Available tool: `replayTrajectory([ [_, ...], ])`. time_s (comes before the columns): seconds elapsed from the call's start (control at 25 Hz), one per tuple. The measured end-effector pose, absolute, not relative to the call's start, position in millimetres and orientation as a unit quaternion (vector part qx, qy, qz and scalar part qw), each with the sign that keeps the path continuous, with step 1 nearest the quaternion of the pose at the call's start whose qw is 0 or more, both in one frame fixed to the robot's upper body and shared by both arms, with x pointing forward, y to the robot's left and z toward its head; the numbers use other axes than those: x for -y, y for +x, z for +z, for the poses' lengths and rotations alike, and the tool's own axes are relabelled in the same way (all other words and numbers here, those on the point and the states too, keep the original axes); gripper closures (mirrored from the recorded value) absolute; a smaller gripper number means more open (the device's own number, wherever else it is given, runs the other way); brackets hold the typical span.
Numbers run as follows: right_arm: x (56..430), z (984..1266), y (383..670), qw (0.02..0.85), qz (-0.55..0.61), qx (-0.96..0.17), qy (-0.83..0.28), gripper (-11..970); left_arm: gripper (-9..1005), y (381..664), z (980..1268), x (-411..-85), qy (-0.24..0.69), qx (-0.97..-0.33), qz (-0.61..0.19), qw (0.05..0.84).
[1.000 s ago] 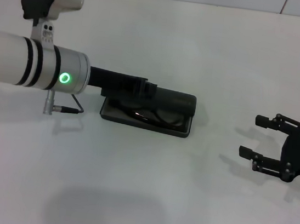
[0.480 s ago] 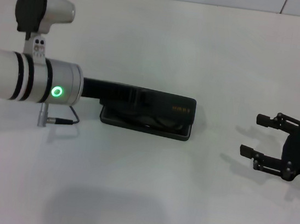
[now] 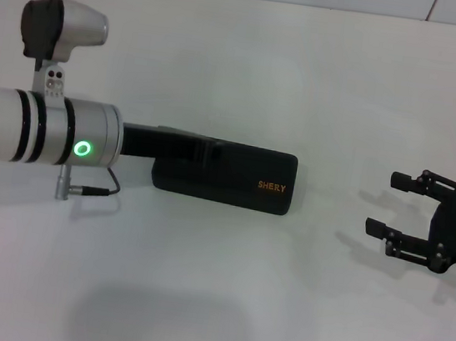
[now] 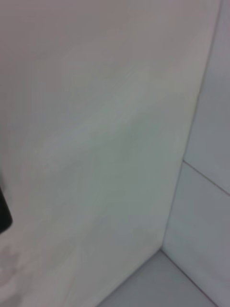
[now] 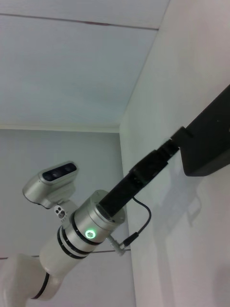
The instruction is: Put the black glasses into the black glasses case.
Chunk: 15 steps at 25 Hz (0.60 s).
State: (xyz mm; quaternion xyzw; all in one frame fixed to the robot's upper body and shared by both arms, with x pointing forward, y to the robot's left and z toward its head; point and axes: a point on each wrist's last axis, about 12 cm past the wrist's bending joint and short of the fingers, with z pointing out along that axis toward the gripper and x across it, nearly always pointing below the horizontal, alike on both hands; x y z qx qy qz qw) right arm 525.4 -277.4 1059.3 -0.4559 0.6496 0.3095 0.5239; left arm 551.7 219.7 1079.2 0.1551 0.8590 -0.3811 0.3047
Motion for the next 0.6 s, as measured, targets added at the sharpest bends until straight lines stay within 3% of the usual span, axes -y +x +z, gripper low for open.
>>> replayTrajectory([
  [0.4, 277, 1061, 526, 0.530, 0.313, -0.646, -0.452, 208, 980, 557, 1107, -224, 0.255, -0.798, -0.388, 0.383],
  [0.6, 276, 1061, 525, 0.529, 0.316, -0.645, -0.452, 208, 980, 553, 1115, -244, 0.316, -0.761, -0.382, 0.418],
])
